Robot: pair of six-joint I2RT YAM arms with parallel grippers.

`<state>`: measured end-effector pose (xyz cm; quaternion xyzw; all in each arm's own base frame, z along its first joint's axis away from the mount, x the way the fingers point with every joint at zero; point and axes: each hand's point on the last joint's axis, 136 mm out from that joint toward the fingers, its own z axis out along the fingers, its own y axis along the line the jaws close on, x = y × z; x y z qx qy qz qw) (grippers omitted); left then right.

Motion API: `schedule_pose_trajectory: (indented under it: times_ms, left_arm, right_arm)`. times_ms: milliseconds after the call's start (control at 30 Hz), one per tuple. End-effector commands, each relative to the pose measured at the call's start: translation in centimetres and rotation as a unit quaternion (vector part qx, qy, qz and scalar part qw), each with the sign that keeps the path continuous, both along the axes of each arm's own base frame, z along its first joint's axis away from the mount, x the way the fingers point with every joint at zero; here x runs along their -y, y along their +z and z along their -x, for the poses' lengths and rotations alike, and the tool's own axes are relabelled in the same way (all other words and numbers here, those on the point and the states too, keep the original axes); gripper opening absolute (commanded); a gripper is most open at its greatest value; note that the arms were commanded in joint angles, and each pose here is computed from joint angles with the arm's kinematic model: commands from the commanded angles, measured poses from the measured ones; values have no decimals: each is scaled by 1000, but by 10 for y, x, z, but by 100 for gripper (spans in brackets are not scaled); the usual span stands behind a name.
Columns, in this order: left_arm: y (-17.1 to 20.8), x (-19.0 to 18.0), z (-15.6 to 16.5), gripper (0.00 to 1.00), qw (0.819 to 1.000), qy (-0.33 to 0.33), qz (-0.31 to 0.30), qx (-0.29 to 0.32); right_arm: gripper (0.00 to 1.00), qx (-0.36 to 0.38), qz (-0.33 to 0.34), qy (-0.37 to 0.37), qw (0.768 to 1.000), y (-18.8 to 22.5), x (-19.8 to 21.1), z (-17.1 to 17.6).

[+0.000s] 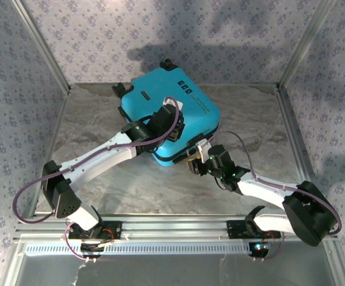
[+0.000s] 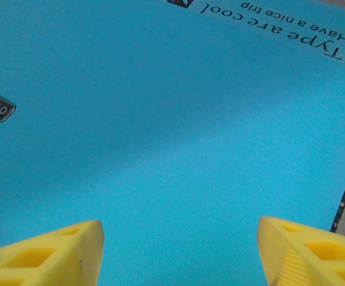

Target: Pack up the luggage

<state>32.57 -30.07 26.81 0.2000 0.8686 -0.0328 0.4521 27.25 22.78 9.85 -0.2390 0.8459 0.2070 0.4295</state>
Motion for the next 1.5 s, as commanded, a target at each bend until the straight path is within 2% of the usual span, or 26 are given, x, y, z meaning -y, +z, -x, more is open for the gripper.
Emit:
schedule_pose_trajectory:
  times_ms: [0,433,600,800,1000,1067,1467]
  left_arm:
    - [5,1,-5,68,1000,8,-17,13]
    - [-11,14,-11,68,1000,2,-28,-4]
    - [-14,18,-10,68,1000,-4,-21,-12]
    - [-19,20,-9,68,1000,-6,-19,-20]
    - [-30,16,-8,68,999,2,-26,-26]
    - [-34,12,-7,68,999,9,-30,-27]
    - [-73,-26,-15,67,996,50,-37,-60]
  right_arm:
    - [51,32,-5,7,999,18,-11,-13]
    - [46,20,-11,34,999,15,-30,-22]
    - [40,16,-10,43,999,13,-35,-23]
    - [26,13,-12,52,998,15,-38,-22]
    - [5,9,-5,43,999,14,-31,-25]
    - [2,6,-1,35,999,14,-26,-28]
    - [0,-24,10,-65,998,11,21,-58]
